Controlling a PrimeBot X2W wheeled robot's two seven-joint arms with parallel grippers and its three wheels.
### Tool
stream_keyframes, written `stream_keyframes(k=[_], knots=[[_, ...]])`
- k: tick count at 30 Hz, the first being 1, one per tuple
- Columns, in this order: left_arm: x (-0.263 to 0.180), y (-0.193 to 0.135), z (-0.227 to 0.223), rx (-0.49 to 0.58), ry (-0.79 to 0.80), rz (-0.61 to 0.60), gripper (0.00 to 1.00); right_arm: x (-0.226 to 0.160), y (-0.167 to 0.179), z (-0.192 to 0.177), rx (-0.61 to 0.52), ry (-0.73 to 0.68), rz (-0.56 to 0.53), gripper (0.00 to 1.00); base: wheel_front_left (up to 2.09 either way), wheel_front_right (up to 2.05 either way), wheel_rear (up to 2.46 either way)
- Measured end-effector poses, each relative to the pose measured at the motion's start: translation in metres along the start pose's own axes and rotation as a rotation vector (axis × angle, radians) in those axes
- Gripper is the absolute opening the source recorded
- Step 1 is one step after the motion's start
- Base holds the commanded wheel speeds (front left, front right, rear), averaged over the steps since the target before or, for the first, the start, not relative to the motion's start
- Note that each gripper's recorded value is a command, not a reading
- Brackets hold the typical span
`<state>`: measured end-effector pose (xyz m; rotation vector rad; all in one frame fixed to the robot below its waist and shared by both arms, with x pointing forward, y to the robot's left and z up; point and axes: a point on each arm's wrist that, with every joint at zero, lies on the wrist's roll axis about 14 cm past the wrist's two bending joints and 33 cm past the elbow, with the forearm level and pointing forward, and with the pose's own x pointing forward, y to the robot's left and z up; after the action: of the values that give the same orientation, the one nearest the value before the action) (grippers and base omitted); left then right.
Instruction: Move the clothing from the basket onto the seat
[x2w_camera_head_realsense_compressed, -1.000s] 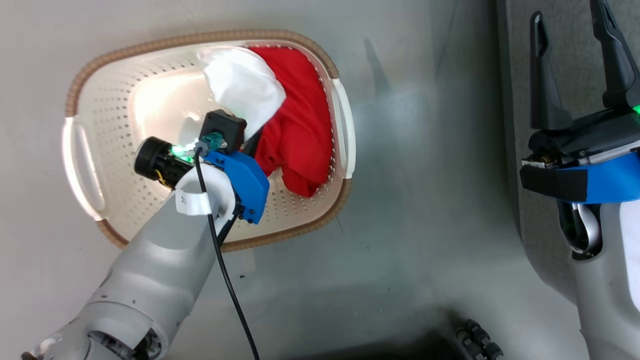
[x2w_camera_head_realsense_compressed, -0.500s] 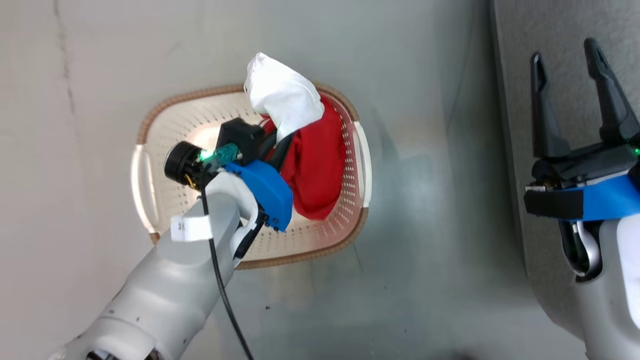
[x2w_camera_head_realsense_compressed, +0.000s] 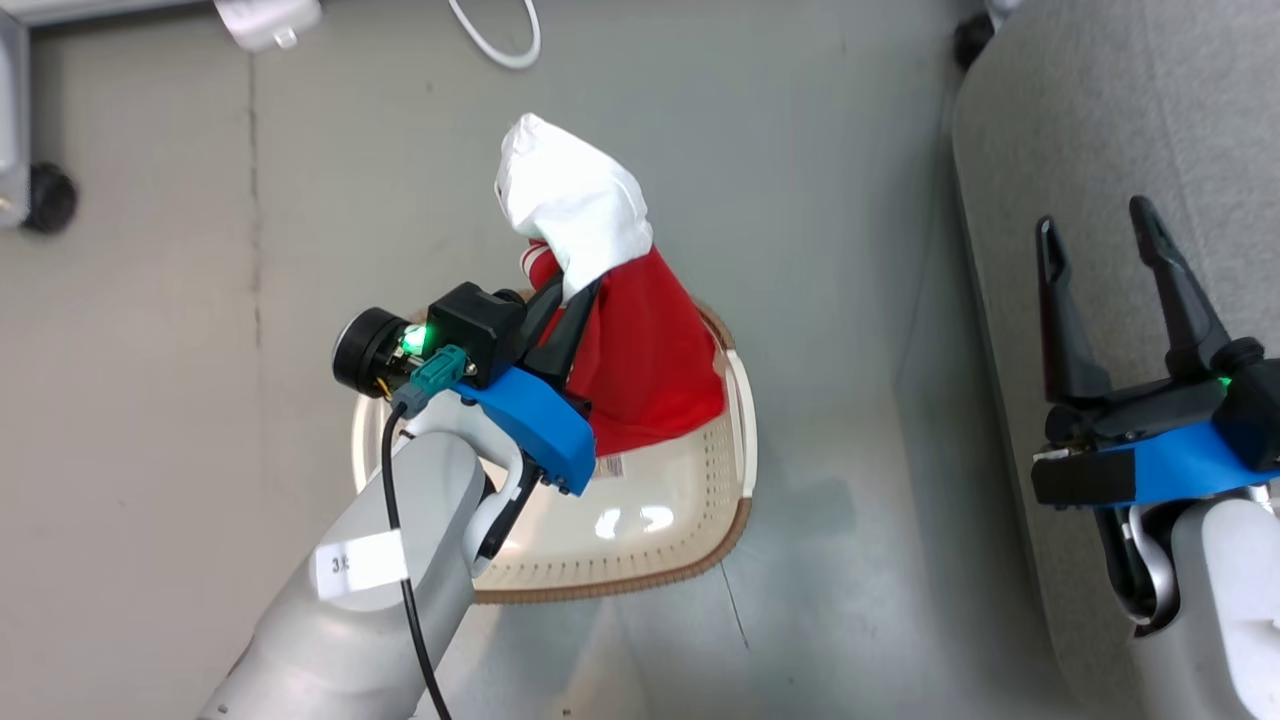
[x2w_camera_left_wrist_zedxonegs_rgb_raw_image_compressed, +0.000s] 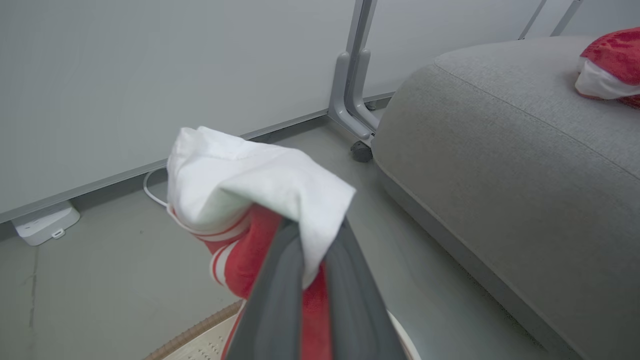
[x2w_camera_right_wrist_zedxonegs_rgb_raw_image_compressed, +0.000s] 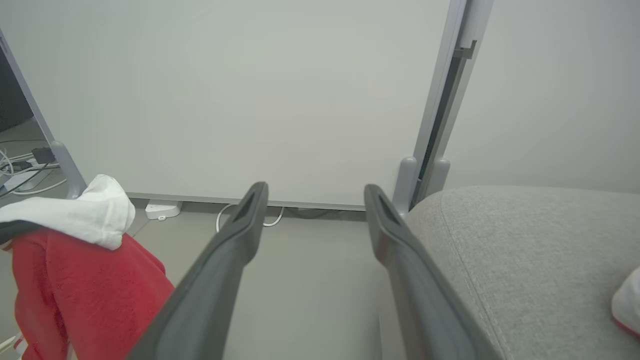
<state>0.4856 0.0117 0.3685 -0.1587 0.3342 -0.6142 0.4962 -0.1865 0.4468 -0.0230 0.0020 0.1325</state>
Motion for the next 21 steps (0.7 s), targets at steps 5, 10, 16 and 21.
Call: stream_keyframes(k=[5,10,16,21], knots=[[-0.009,-0.011,0.051,0.064,-0.132,-0.003,0.0,-0.01,0.006,0.02,0.008,-0.033,0.006,1.0,0.0,0.0,0.0],[-0.02,-0.029,0.097,0.131,-0.242,-0.024,0.0,-0.023,0.009,0.037,0.017,-0.064,0.002,1.0,0.0,0.0,0.0],[-0.037,-0.057,0.147,0.2,-0.365,-0.062,0.0,-0.042,0.012,0.054,0.023,-0.09,-0.006,1.0,0.0,0.0,0.0],[-0.051,-0.084,0.182,0.255,-0.448,-0.106,0.0,-0.057,0.014,0.066,0.027,-0.111,-0.01,1.0,0.0,0.0,0.0]])
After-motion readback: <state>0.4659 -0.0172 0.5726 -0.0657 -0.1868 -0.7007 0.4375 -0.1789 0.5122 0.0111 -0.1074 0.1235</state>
